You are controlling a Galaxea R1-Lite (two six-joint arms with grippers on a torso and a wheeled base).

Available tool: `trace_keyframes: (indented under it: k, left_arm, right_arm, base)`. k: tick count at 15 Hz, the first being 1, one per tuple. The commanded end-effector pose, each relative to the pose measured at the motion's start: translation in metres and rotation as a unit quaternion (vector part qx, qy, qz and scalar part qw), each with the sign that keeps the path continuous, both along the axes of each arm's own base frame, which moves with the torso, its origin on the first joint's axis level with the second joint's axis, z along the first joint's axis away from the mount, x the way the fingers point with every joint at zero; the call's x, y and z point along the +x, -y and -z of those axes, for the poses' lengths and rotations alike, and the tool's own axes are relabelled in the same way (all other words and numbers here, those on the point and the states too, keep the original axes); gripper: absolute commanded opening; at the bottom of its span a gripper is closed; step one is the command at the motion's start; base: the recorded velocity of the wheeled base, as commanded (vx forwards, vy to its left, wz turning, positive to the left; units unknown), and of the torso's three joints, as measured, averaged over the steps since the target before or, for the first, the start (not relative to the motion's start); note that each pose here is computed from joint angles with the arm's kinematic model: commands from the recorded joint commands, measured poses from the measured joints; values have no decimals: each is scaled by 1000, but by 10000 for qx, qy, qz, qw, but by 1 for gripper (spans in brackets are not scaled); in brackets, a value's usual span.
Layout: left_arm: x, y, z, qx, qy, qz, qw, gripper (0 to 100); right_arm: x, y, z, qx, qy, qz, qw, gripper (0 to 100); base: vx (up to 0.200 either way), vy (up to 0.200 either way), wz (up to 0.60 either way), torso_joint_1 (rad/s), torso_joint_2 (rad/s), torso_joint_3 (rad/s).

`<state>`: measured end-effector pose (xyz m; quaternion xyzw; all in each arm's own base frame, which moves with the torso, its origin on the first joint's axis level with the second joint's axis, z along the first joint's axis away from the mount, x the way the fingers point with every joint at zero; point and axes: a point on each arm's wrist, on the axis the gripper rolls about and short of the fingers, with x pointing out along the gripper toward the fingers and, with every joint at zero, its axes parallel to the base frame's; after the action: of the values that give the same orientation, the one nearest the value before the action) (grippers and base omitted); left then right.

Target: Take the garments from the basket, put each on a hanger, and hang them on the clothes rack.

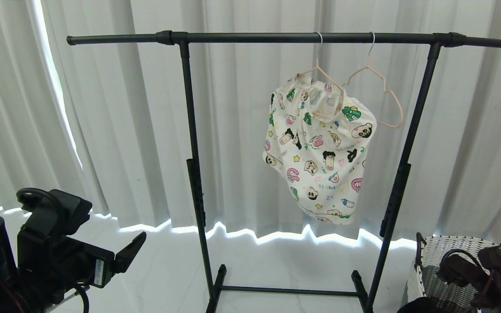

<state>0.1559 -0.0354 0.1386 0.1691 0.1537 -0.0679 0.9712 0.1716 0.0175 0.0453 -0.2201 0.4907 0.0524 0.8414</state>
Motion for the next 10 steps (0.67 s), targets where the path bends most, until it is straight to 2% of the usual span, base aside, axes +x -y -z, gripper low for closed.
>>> trace_keyframes:
  k: [1, 3, 6, 10]
  left_arm:
    - [2, 1, 2, 20, -75, 26, 10000, 100]
    - [2, 2, 3, 26, -97, 49, 9999, 100]
    - [3, 2, 4, 32, -119, 49, 9999, 100]
    - [3, 3, 5, 47, -148, 52, 9999, 100]
  right_arm:
    - [6, -2, 23, -40, -273, -29, 9996, 100]
    - [9, -2, 35, -47, -296, -43, 9995, 100]
    - [13, -4, 41, -91, -411, -119, 9990, 100]
    - [29, -2, 44, -98, -301, -13, 9995, 100]
  base:
    - [0, 0, 0, 0, 0, 0]
    - [0, 0, 0, 0, 0, 0]
    - [0, 0, 0, 0, 0, 0]
    - [0, 0, 0, 0, 0, 0]
